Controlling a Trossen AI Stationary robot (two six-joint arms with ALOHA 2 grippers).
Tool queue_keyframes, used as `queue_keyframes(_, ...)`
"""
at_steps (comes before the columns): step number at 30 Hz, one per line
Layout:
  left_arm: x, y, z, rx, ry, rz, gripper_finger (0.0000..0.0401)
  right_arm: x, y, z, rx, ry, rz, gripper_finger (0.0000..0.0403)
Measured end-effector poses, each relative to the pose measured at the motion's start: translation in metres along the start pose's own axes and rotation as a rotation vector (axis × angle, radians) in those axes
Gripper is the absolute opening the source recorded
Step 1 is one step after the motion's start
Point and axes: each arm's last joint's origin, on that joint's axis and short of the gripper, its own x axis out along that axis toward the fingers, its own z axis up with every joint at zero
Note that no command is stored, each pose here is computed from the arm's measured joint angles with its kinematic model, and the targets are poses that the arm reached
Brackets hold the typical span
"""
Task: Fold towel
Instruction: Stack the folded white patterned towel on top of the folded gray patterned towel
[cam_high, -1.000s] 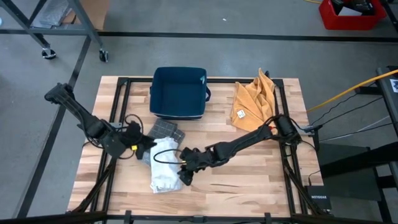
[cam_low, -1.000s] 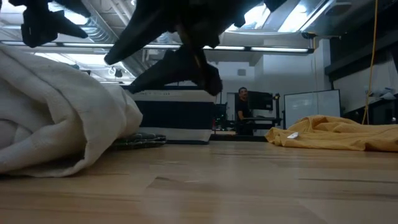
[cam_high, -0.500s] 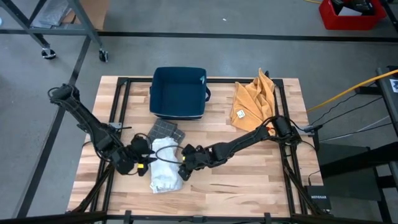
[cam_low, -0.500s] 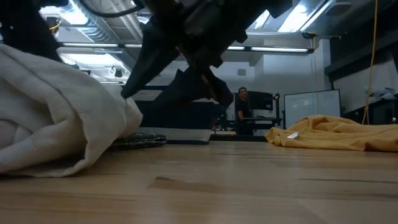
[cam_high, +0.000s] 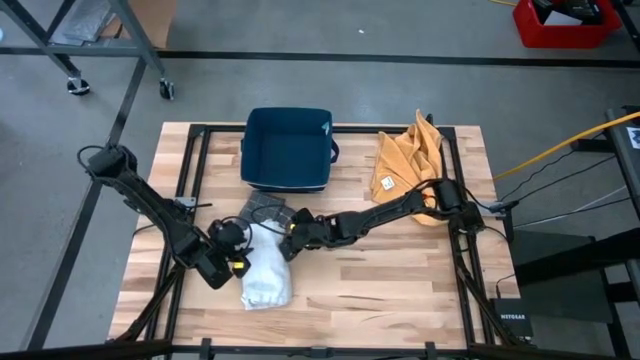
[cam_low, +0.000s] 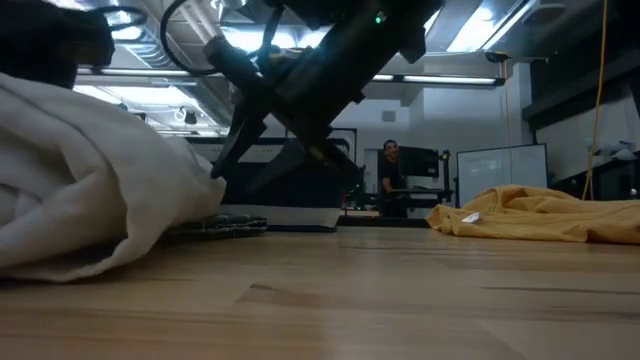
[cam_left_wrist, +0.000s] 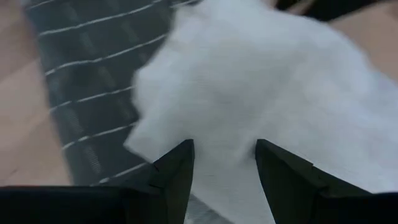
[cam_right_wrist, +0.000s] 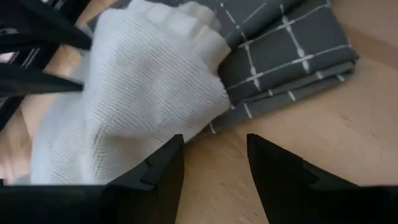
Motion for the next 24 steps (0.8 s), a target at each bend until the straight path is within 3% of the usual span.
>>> queue_keyframes(13,0.019,-0.009,-0.004,-0.018,0.001,0.021,0.0166,0.029,0.013,-0.004,0.078,-0.037,0.280,0.0177)
queue_keyframes(24,0.025,-0.010,0.006,-0.003,-0.037,0.023,0.0166,0.028,0.017,-0.001,0.128,-0.046,0.316,0.0177)
